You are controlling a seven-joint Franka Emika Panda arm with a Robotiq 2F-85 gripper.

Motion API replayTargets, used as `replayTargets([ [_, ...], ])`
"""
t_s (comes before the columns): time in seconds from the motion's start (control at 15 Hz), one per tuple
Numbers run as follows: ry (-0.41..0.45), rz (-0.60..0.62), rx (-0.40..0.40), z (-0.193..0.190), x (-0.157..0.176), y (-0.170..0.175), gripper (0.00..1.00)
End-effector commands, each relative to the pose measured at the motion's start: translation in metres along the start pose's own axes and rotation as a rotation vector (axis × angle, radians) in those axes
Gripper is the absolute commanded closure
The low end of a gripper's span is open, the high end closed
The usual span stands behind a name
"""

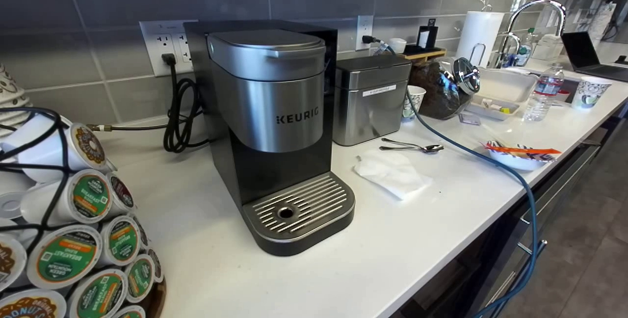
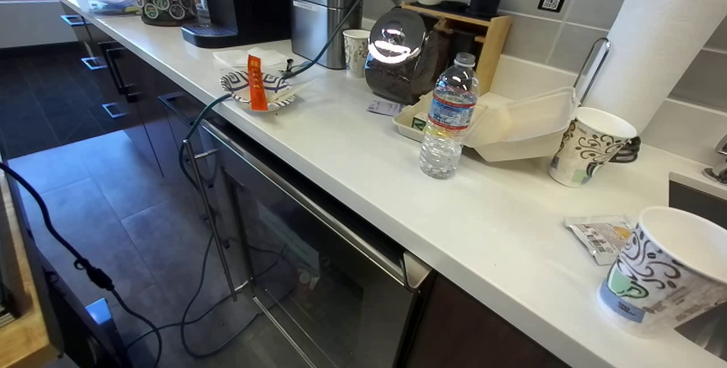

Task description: Move the coffee cup on the right to the left.

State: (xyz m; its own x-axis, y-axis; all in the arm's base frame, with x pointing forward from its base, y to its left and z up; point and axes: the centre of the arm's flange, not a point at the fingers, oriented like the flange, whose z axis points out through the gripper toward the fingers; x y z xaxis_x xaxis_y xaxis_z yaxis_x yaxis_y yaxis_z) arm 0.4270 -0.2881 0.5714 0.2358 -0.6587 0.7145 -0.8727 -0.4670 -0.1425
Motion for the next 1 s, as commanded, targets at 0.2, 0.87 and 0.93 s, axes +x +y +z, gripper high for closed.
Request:
replayTargets([
  [0.2, 0.032, 0.136, -0.245, 0.114, 0.108, 0.003, 0.00],
  [0.87, -0.126, -0.075, -0.293, 0.172, 0.140, 0.043, 0.00],
  [0.93, -0.124, -0.077, -0.292, 0.174, 0.144, 0.045, 0.00],
])
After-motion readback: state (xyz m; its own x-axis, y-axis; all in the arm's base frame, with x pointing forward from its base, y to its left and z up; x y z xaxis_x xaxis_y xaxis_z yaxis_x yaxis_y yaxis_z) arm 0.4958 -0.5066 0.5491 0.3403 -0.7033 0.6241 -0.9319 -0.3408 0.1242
